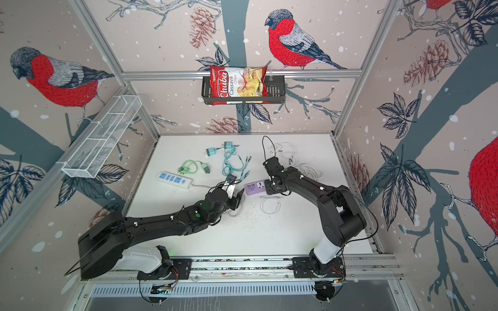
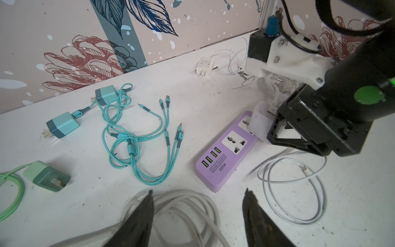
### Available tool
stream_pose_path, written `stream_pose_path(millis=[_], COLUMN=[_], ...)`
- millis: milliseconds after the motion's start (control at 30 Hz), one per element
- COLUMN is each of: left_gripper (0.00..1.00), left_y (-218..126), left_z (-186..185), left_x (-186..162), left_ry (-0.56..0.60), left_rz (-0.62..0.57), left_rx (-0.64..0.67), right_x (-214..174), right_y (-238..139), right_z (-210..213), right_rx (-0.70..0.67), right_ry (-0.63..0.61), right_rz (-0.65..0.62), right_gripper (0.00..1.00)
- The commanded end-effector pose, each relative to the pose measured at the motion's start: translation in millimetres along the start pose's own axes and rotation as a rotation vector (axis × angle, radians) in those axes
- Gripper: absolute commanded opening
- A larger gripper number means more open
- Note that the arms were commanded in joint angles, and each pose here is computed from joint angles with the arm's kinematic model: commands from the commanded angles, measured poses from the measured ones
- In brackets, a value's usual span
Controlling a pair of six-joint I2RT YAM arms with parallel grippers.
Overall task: Insert the plug
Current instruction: 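Press the charger down into the socket with the right gripper, then open and raise the right gripper off the charger while the left releases the strip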
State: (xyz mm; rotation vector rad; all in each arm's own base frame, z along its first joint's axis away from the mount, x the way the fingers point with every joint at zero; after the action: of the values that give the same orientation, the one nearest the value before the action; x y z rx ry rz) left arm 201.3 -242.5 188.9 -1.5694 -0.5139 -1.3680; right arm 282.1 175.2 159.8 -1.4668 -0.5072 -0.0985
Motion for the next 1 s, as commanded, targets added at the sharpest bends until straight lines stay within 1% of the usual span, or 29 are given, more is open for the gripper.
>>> stream_pose_path(millis=[0, 133, 233, 433, 567, 633, 733, 967], left_gripper=[0.65, 0.68, 0.69, 0.70, 0.70, 0.70, 0.70, 0.71], left_y=[2, 7, 14, 31, 37, 37, 33, 4], left_z=[0, -2, -2, 2, 2, 3, 5, 20], left_x=[2, 4, 11, 30, 41, 44, 46, 35], left_ry=[0.003, 0.029, 0.055, 0.065, 0.065, 0.058, 0.040, -0.031], left_rz=[-0.018, -0.017, -0.019, -0.029, -0.033, -0.032, -0.031, -0.011], left_rx=[0.003, 0.019, 0.048, 0.065, 0.070, 0.079, 0.089, 0.129], right_x=[5, 12, 16, 30, 49, 65, 98, 174], right_y=[-6, -19, -32, -61, -67, -65, -52, 4], right_z=[1, 1, -4, -40, -76, -88, -102, -117], right_rx=[0.003, 0.015, 0.028, 0.073, 0.119, 0.109, 0.087, 0.056], right_ry=[0.013, 0.025, 0.061, 0.218, 0.338, 0.378, 0.434, 0.478], right_rz=[-0.012, -0.049, -0.088, -0.209, -0.283, -0.310, -0.313, -0.329], right_gripper=[0.48, 0.56, 0.58, 0.60, 0.60, 0.61, 0.60, 0.58])
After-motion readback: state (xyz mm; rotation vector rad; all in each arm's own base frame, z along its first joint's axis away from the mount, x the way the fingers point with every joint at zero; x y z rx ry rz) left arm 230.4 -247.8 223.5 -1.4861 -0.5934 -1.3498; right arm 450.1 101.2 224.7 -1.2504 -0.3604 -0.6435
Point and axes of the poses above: each gripper's point midway between its finger pads, its own y axis out along the fingers, its own z axis along the line the jaws close on, x = y × z, the point moved 10 cm from there along -y, back along the fingers, and after that the axes turned 3 degrees about y, right-handed, at the moved point
